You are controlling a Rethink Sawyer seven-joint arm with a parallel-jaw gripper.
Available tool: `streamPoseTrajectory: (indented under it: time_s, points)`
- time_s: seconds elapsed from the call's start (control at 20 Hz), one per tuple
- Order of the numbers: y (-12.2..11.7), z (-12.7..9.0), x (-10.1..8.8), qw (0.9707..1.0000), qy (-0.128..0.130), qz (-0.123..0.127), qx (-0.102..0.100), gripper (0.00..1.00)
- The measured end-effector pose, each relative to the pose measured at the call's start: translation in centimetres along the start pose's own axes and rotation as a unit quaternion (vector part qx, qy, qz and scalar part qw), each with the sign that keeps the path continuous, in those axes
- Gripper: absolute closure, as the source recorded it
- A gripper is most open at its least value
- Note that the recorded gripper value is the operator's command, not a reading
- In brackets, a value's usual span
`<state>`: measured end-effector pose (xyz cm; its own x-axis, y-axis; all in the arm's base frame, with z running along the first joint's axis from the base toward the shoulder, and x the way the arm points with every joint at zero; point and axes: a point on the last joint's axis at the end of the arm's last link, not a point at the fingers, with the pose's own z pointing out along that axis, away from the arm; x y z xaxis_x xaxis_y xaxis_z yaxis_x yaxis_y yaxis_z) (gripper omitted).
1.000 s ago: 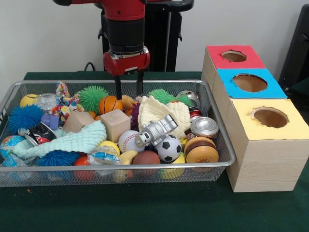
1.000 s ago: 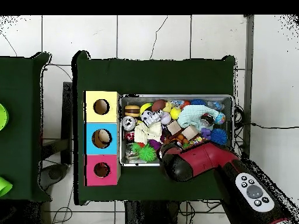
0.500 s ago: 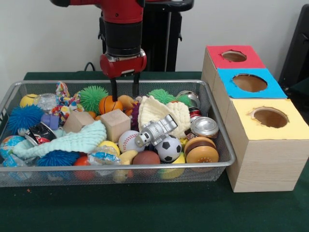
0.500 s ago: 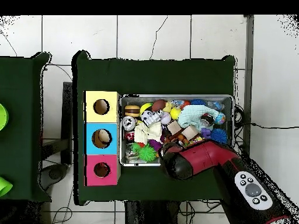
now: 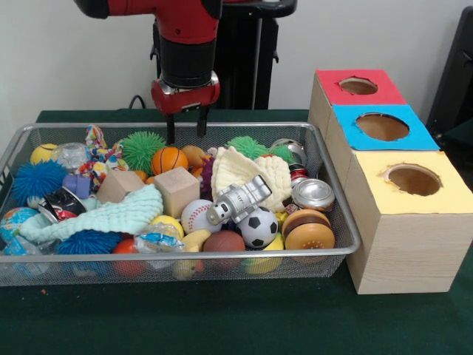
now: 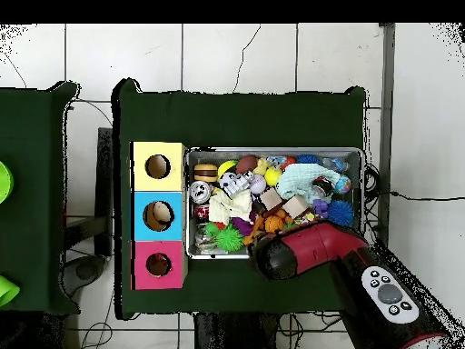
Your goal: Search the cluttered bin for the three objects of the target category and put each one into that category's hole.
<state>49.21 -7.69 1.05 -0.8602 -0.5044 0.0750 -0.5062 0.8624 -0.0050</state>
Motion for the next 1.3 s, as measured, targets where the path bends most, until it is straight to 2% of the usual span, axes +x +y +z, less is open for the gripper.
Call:
streamPoseTrajectory:
  time_s: [0.3, 0.5, 0.6, 0.65, 0.7, 0.95, 1.3]
  points:
    - [0.1, 1.0, 1.1, 0.9998, 0.012, 0.008, -0.012, 0.00]
    - [-0.1, 1.6, 1.6, 0.9996, 0.011, 0.017, -0.020, 0.00]
    - [-0.5, 2.1, 2.0, 0.9994, 0.002, 0.026, -0.024, 0.00]
    - [-0.8, 2.6, 2.3, 0.9989, -0.012, 0.036, -0.028, 0.00]
    - [-1.2, 3.2, 2.7, 0.9981, -0.026, 0.046, -0.033, 0.00]
    - [-1.8, 4.3, 3.3, 0.9950, -0.059, 0.068, -0.042, 0.00]
    - [-1.9, 5.3, 3.8, 0.9911, -0.086, 0.087, -0.053, 0.00]
